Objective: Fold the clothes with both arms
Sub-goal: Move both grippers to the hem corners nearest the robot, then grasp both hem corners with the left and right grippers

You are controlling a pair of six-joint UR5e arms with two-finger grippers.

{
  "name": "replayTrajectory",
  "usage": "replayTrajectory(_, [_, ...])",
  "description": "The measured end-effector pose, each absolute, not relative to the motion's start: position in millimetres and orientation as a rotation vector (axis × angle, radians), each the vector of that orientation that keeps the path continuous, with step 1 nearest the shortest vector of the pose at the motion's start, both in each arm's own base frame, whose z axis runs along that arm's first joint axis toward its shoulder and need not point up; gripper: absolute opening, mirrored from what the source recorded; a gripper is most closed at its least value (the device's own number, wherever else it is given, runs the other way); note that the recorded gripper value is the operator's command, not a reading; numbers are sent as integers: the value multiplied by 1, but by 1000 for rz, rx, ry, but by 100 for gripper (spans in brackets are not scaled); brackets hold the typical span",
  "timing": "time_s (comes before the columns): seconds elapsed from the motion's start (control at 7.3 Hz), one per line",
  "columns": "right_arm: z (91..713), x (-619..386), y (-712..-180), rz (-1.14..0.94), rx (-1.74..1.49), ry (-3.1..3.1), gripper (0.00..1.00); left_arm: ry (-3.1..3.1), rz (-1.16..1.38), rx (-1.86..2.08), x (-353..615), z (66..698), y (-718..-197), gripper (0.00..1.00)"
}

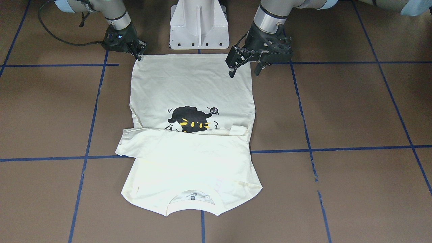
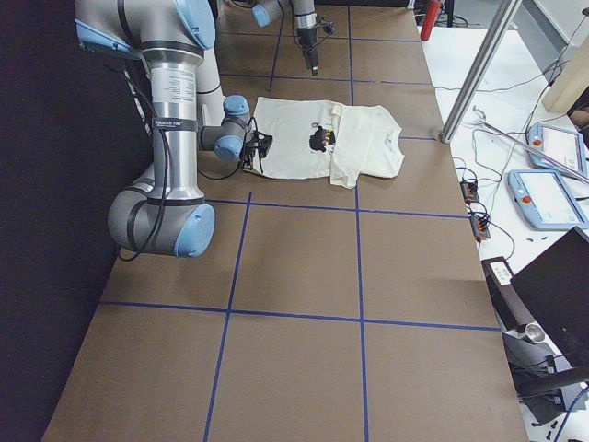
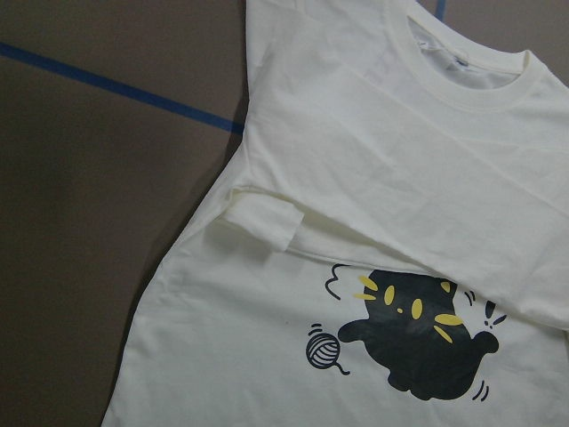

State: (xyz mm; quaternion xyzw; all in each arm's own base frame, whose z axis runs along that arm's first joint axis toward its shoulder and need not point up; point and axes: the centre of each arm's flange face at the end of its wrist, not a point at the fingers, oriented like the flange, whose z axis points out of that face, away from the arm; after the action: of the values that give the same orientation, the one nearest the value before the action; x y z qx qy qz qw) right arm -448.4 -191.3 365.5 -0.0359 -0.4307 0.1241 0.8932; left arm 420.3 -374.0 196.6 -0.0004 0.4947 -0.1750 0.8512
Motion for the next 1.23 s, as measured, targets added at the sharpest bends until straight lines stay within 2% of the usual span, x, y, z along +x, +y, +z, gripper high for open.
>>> replayTrajectory(0.27, [345, -440, -193, 263, -70, -939, 0, 1009, -409, -141, 466, 224, -303, 90])
replayTrajectory(0.55, [339, -439, -195, 265, -69, -952, 0, 932, -437, -178, 497, 261, -236, 87])
replayTrajectory(0.82, [338, -438, -197, 267, -69, -955, 0, 858, -437, -174, 507, 298, -208, 83])
replayTrajectory(1.23, [336, -437, -198, 269, -67, -959, 0, 802, -422, -175, 517, 321, -194, 76])
